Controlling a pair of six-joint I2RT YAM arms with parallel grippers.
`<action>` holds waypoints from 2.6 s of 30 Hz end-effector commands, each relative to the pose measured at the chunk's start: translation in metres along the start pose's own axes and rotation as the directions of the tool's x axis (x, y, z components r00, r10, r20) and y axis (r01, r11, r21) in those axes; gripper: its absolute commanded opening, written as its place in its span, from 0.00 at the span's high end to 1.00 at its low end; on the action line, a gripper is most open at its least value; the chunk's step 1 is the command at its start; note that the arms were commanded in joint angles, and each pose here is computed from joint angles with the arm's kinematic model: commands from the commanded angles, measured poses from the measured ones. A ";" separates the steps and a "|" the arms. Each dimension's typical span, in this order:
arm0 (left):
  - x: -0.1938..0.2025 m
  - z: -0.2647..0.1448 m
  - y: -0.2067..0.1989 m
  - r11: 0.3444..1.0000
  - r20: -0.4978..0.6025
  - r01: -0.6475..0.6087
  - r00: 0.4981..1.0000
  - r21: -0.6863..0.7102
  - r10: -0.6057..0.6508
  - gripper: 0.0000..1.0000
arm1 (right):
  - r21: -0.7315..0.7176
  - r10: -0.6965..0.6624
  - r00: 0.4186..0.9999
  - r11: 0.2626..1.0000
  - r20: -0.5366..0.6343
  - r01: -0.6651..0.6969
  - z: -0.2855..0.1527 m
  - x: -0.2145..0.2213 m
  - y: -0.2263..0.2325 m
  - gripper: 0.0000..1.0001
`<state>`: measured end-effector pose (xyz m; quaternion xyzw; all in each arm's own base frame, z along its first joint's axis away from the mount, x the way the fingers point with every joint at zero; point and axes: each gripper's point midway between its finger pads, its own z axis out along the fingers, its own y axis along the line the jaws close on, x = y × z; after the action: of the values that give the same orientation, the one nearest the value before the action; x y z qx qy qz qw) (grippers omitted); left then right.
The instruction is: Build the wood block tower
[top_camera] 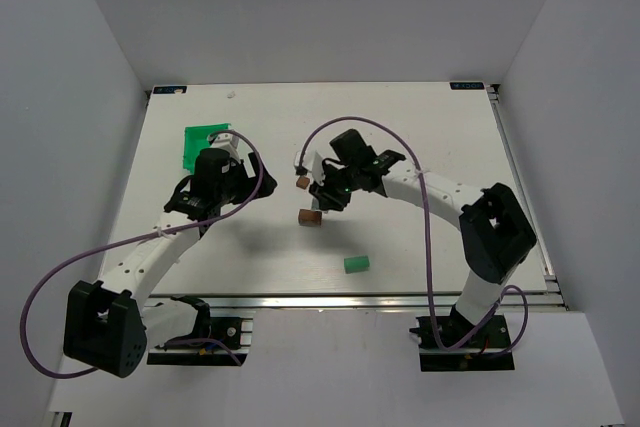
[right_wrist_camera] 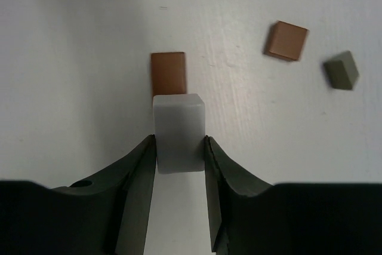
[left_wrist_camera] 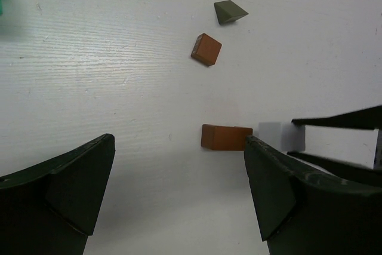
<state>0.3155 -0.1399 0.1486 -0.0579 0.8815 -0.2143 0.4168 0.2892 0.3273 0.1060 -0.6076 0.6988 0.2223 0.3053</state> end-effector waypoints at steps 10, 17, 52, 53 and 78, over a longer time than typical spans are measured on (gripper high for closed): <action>-0.009 -0.010 -0.002 1.000 0.051 -0.016 0.999 0.009 0.015 0.02 | -0.055 -0.058 0.997 0.997 -0.041 0.056 0.027 -0.036 0.024 0.79; -0.009 -0.010 0.000 1.000 0.053 -0.017 0.998 0.005 0.017 0.02 | -0.056 -0.070 0.993 0.996 -0.091 0.065 0.037 -0.024 0.022 0.78; -0.009 -0.006 -0.002 1.000 0.039 -0.019 0.999 0.015 0.019 0.02 | -0.023 -0.059 0.992 0.998 -0.113 0.057 0.047 -0.006 0.017 0.71; -0.008 -0.006 -0.002 1.000 0.039 -0.019 0.999 0.013 0.018 0.02 | -0.020 -0.060 0.992 0.998 -0.111 0.058 0.048 -0.006 0.016 0.71; -0.007 -0.004 -0.003 1.000 0.032 -0.018 0.999 0.024 0.018 0.02 | -0.024 -0.073 0.991 0.997 -0.116 0.071 0.043 -0.002 0.020 0.50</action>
<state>0.3145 -0.1382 0.1522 -0.0554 0.8774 -0.2147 0.4254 0.2775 0.3622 0.0700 -0.6456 0.6955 0.1807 0.2585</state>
